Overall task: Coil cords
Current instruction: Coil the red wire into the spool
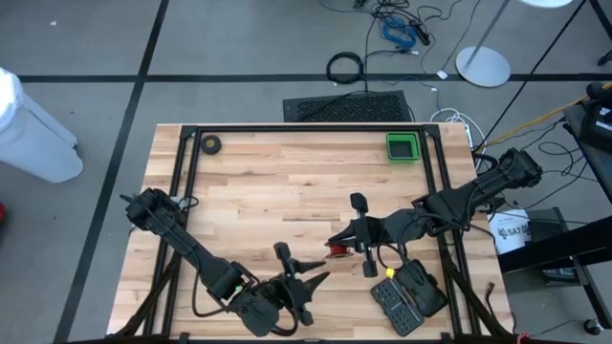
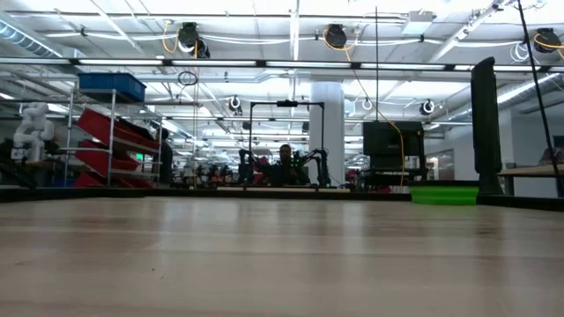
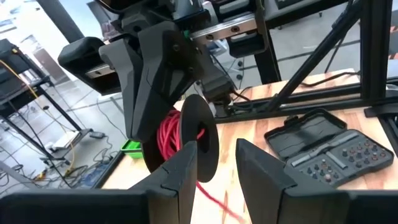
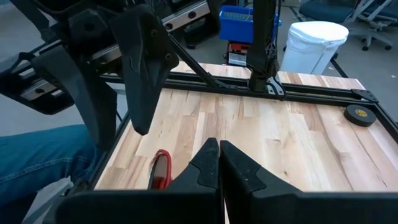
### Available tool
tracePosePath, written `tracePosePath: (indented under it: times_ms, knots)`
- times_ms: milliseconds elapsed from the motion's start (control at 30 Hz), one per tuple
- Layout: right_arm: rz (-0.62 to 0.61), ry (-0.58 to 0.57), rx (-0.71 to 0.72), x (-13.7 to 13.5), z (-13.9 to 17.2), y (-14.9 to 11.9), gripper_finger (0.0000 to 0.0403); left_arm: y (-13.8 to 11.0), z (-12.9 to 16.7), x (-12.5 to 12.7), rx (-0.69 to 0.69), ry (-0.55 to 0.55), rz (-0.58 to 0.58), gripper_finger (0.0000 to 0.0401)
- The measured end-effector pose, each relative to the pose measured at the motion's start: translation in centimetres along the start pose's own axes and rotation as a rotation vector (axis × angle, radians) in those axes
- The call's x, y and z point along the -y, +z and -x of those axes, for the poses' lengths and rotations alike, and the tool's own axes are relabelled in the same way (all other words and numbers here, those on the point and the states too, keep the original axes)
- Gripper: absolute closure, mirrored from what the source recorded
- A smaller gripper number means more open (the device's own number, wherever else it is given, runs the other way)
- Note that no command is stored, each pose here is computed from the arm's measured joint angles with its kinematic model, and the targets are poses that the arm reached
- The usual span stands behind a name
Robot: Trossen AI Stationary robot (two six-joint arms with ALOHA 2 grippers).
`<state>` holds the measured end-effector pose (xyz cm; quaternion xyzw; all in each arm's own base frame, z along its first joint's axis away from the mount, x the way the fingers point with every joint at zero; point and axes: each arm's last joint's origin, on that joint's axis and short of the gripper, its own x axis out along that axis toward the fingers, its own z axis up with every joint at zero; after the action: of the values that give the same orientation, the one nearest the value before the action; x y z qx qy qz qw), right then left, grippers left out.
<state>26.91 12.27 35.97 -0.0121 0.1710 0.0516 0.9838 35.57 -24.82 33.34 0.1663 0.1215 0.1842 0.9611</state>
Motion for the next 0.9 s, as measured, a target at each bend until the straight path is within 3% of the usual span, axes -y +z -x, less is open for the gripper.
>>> tracePosePath:
  times_ms: [900]
  knots:
    - [0.000,0.000,0.000,0.0,0.0,0.0,0.0403,-0.4,-2.1,-1.2,-0.021,-0.002,0.015,0.0283]
